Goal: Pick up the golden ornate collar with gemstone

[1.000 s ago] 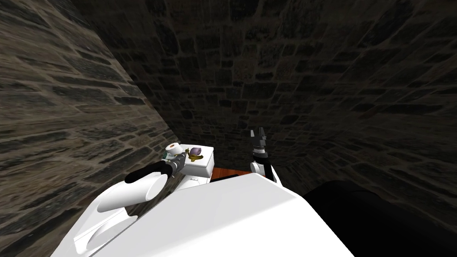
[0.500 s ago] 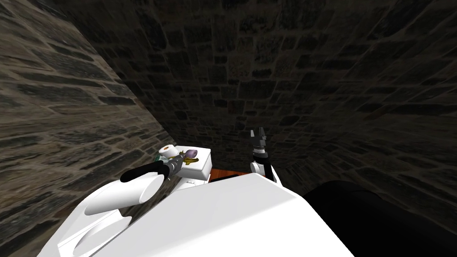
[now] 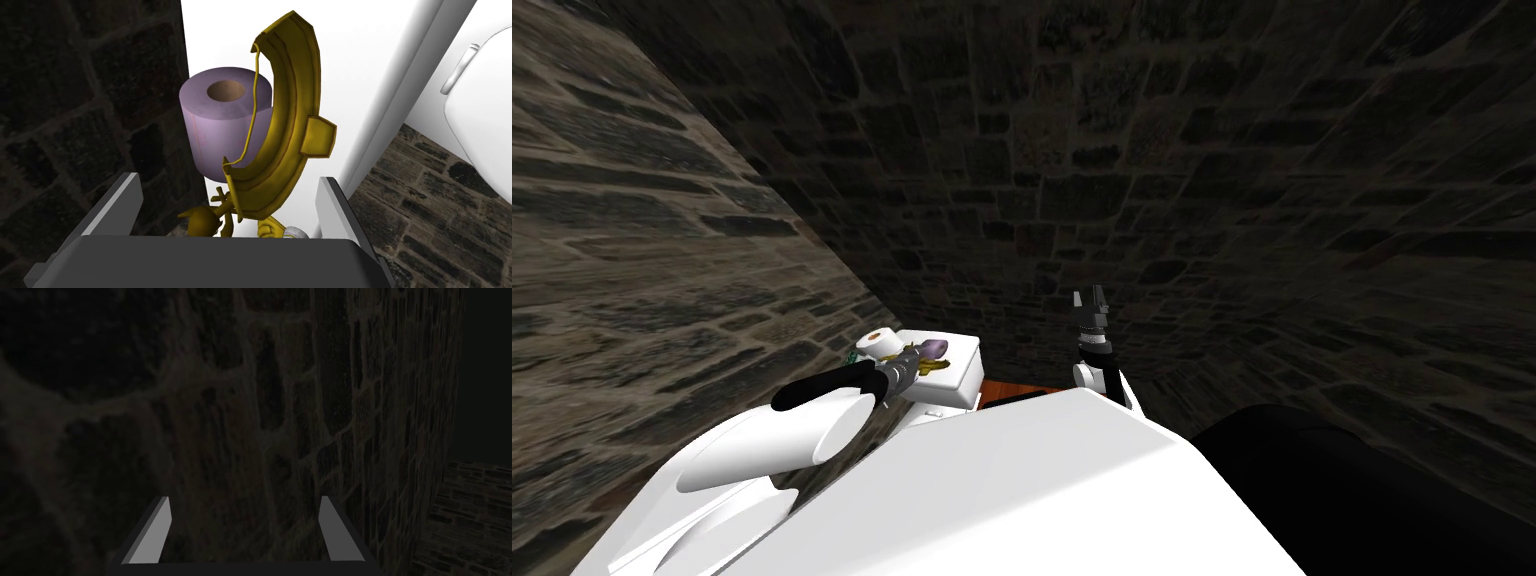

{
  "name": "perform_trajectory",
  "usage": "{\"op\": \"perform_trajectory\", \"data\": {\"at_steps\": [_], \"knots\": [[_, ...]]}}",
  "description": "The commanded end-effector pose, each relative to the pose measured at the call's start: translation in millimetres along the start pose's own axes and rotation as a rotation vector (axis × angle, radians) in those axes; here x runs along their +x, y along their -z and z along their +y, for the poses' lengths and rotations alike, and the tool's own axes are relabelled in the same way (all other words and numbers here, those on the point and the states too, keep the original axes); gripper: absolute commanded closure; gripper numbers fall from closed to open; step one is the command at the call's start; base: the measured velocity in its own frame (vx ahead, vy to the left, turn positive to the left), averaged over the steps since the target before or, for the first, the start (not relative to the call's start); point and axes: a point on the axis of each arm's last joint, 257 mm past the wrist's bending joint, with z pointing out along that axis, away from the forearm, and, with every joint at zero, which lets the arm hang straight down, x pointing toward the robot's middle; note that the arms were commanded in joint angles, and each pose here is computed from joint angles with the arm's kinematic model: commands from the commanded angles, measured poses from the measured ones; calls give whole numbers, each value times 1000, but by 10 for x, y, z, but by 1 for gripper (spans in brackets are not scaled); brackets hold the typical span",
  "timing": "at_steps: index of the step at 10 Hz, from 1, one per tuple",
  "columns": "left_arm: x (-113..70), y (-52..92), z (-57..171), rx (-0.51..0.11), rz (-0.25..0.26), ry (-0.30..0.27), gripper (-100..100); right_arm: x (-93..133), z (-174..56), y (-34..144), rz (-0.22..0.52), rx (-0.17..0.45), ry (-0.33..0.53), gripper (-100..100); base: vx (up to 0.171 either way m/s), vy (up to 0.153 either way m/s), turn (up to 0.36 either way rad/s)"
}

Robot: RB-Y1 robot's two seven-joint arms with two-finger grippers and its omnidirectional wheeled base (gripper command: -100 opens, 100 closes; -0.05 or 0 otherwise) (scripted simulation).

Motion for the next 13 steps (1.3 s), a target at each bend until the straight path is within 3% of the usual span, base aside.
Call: {"op": "perform_trajectory", "data": {"at_steps": [1, 4, 5, 6, 10, 11, 12, 13], "knots": [[-17, -72, 2, 0, -2, 3, -100, 0, 0, 0, 0, 0, 0, 0, 2, -3, -19], [-51, -215, 9, -1, -5, 8, -100, 0, 0, 0, 0, 0, 0, 0, 0, 0, -24], [-44, -183, 7, -2, -4, 8, -100, 0, 0, 0, 0, 0, 0, 0, 0, 0, 0], [-47, -190, 4, -1, -5, 7, 100, 0, 0, 0, 0, 0, 0, 0, 0, 0, 0], [-45, -192, 20, -5, -4, 10, 100, 0, 0, 0, 0, 0, 0, 0, -1, 0, 3], [-46, -193, 21, -6, -4, 10, 0, 0, 0, 0, 0, 0, 0, 0, 0, 0, 0], [-29, -120, 4, 0, -3, 5, 100, 0, 0, 0, 0, 0, 0, 0, 2, 0, 15], [-17, -72, 2, 0, -2, 3, 100, 0, 0, 0, 0, 0, 0, 0, 3, 1, 25]]}}
